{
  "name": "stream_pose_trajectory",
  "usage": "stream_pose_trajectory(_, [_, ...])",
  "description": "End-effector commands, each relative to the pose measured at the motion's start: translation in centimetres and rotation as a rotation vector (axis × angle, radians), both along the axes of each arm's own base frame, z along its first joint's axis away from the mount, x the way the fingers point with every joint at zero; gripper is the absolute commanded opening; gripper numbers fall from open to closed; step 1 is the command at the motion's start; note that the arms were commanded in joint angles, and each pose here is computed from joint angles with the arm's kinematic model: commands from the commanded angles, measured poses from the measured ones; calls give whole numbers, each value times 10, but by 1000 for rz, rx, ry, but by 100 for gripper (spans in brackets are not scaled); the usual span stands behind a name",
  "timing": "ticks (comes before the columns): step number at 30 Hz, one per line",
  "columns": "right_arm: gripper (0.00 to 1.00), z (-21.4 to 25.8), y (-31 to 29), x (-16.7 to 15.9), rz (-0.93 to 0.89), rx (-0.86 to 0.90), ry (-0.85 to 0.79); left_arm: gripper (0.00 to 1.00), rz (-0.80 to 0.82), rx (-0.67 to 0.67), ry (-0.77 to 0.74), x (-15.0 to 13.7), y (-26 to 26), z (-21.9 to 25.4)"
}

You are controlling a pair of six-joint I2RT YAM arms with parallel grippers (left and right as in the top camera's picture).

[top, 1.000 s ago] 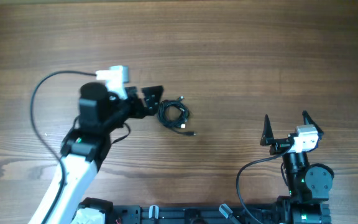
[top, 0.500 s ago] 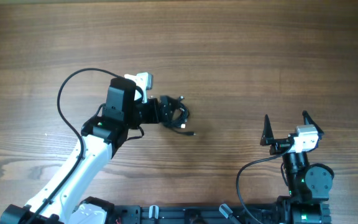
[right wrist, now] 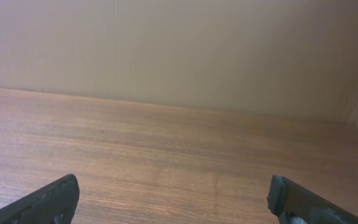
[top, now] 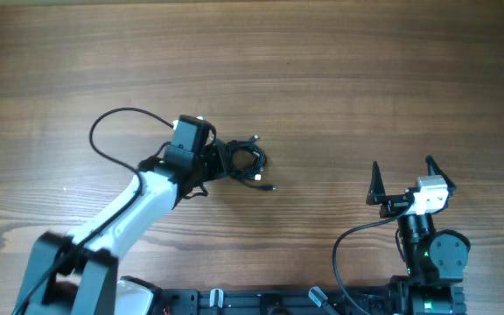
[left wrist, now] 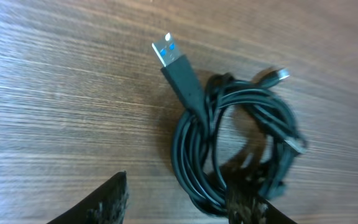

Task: Untangle cables
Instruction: 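Reach the left gripper to the black cable bundle and grasp it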

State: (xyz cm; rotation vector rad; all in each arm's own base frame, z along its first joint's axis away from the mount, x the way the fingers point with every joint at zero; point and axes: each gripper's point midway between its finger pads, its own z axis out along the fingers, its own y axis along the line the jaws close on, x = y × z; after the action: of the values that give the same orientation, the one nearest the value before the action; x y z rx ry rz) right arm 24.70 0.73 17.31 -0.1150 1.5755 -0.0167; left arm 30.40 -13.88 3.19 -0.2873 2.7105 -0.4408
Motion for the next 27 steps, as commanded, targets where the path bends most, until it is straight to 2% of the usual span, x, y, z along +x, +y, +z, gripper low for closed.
stream_pose_trajectory(1, [100, 2, -2, 0, -8, -15, -10, 52, 12, 21, 5, 5, -5, -11])
stream_pose_trajectory(7, [100, 2, -2, 0, -8, -15, -10, 43, 58, 77, -1, 11, 3, -23])
stream_pose_trajectory(13, [100, 2, -2, 0, -8, -15, -10, 42, 58, 63, -30, 20, -1, -25])
stream_pose_trajectory(18, [100, 2, -2, 0, -8, -14, -10, 39, 26, 73, -11, 14, -10, -33])
stream_pose_trajectory(22, [100, 2, -2, 0, -8, -14, -10, 27, -15, 85, 28, 3, -20, -46])
stream_pose_trajectory(25, [100, 2, -2, 0, -8, -14, -10, 4, -29, 123, 51, -6, -20, -52])
stream_pose_trajectory(27, [100, 2, -2, 0, -8, -15, -10, 4, -5, 168, 50, -6, -8, -50])
